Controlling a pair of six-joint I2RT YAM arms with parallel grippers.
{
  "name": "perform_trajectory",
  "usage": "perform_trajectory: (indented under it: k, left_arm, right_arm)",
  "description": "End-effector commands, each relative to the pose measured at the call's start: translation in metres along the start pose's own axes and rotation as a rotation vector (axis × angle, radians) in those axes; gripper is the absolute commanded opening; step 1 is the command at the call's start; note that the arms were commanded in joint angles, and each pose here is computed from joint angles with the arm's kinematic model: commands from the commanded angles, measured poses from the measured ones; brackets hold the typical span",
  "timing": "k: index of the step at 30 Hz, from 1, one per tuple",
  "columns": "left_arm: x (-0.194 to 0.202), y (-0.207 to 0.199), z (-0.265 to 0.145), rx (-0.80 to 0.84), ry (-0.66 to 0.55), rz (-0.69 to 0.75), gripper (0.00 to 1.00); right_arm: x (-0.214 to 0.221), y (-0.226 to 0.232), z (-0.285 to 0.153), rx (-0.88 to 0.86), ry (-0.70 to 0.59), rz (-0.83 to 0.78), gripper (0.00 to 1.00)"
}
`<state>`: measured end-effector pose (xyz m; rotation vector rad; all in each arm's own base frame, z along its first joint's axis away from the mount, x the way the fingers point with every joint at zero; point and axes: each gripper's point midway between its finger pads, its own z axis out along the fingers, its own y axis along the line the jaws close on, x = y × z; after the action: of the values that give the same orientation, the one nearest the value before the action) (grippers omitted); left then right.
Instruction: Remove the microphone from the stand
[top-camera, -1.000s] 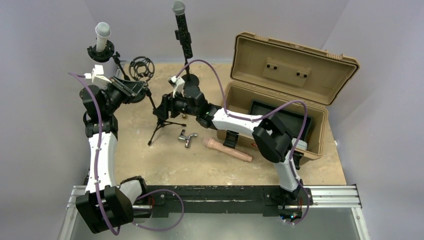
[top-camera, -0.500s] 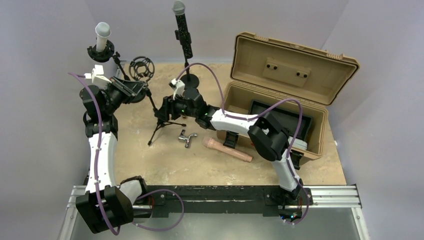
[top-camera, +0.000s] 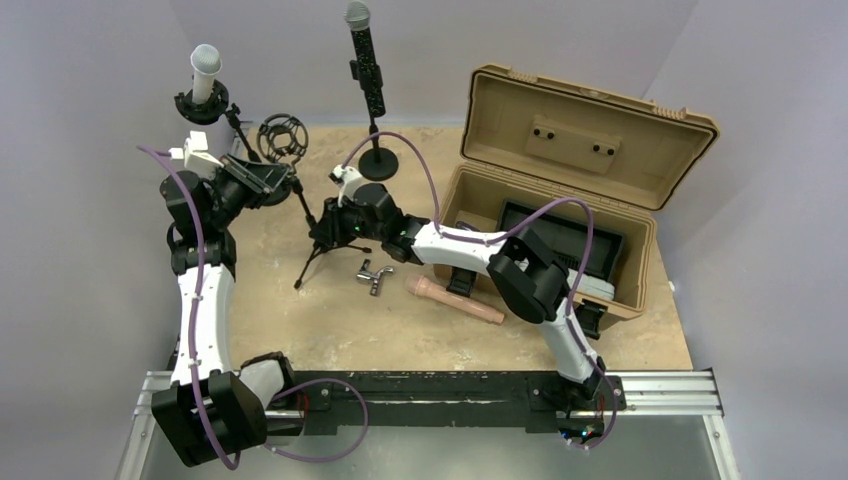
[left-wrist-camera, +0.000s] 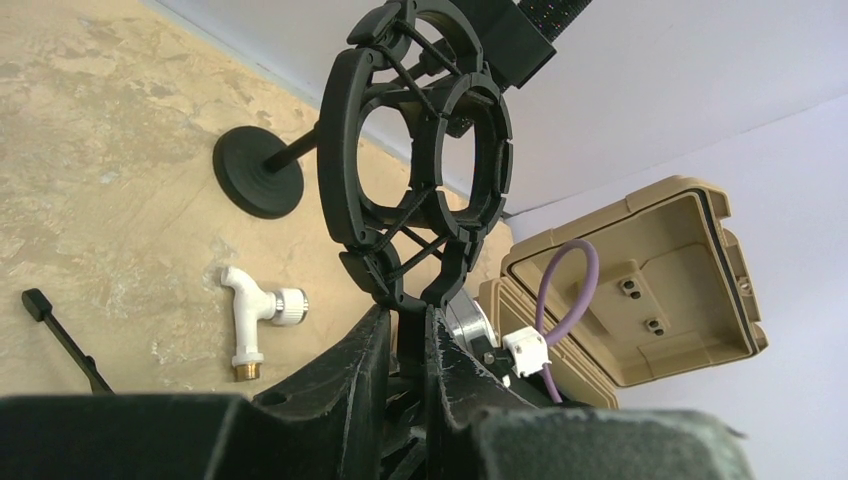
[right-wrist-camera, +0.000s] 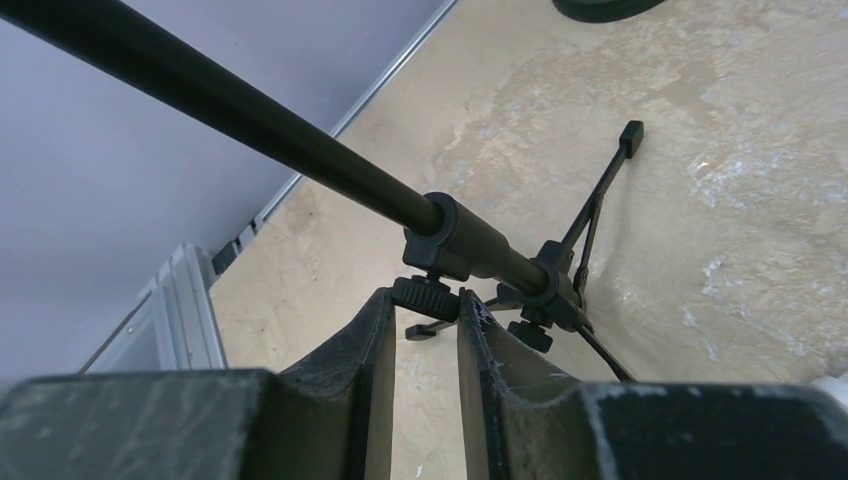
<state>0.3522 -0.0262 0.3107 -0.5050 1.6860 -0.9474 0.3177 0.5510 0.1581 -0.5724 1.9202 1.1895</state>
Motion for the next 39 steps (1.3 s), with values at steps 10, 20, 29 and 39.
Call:
perform_trajectory:
  k: [10, 20, 29, 39]
  left_arm:
    - [0.013, 0.011, 0.000, -0.039, 0.033, -0.007, 0.00]
    - [0.047, 0.026, -0.005, -0.182, 0.100, 0.064, 0.00]
    - [0.078, 0.072, -0.012, -0.284, 0.125, 0.023, 0.00]
    - [0.113, 0.125, -0.019, -0.418, 0.155, -0.043, 0.00]
  right_arm:
    - [-0.043, 0.015, 0.002, 0.184, -0.120, -0.145, 0.29]
    - [-0.087, 0.047, -0.055, 0.111, -0.227, -0.178, 0.70]
    - [-0.116, 0.060, -0.129, 0.075, -0.337, -0.204, 0.71]
    - [-0.130, 0.041, -0.176, 0.086, -0.397, -0.216, 0.72]
